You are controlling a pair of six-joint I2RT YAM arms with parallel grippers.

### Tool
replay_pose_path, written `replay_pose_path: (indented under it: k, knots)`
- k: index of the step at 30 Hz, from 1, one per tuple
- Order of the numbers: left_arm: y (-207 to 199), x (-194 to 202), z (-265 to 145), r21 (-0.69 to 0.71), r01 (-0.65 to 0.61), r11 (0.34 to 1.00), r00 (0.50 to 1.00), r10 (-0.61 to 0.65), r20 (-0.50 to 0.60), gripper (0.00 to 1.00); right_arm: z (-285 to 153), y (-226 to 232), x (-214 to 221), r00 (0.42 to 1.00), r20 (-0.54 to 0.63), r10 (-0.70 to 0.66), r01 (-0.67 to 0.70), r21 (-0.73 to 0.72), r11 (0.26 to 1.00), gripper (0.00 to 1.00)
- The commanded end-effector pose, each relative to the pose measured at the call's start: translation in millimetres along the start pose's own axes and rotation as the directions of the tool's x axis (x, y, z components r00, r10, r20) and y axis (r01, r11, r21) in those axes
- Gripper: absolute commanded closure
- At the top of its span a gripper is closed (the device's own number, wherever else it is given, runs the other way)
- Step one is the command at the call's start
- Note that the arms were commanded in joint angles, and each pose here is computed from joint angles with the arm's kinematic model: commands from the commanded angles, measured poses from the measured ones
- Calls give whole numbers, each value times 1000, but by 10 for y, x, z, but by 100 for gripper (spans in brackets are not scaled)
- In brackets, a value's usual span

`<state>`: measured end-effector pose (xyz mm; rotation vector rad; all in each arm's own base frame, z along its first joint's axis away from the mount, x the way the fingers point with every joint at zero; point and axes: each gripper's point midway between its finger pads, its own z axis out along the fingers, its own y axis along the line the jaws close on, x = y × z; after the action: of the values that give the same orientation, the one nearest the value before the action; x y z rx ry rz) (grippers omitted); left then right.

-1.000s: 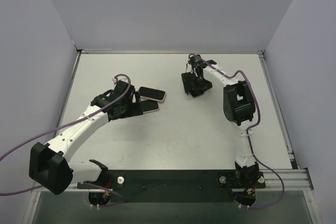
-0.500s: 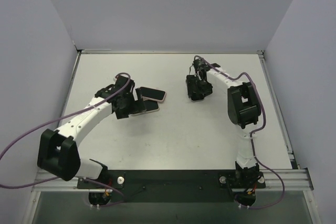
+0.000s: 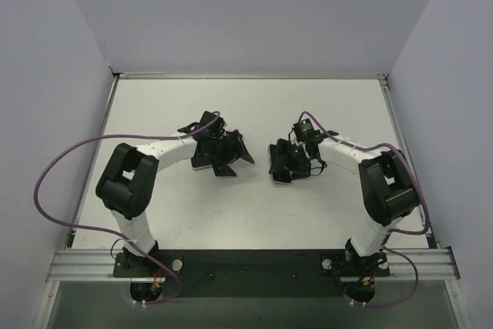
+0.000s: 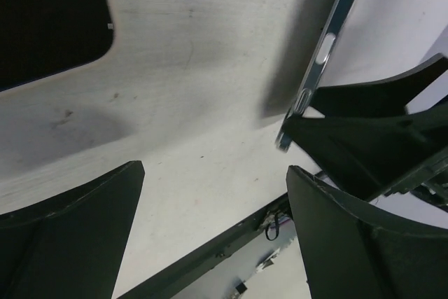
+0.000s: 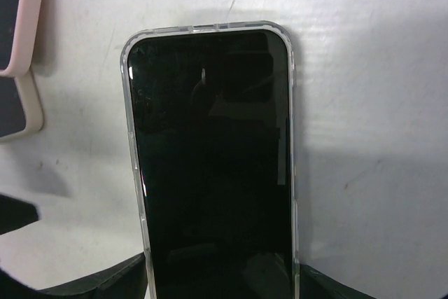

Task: Take the phone out of the phone case
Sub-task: Pick up the phone at the center of the board.

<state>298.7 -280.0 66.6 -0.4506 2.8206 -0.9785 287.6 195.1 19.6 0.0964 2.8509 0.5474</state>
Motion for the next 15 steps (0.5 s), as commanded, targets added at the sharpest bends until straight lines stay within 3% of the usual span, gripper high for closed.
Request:
replay_pose_path:
  k: [1,11,15]
  knots:
    - [-550,-39,92,168,48,985,998,-42,-36,5,-132,277,179,998,-25,57,-60,-150,987,98]
    - [-657,67,536,200,54,978,993,-32,-111,6,-274,452,465,998,-55,-17,6,-191,982,98]
    - [-666,126,639,208,54,977,993,-31,-115,13,-296,482,514,998,-57,-23,12,-194,981,98]
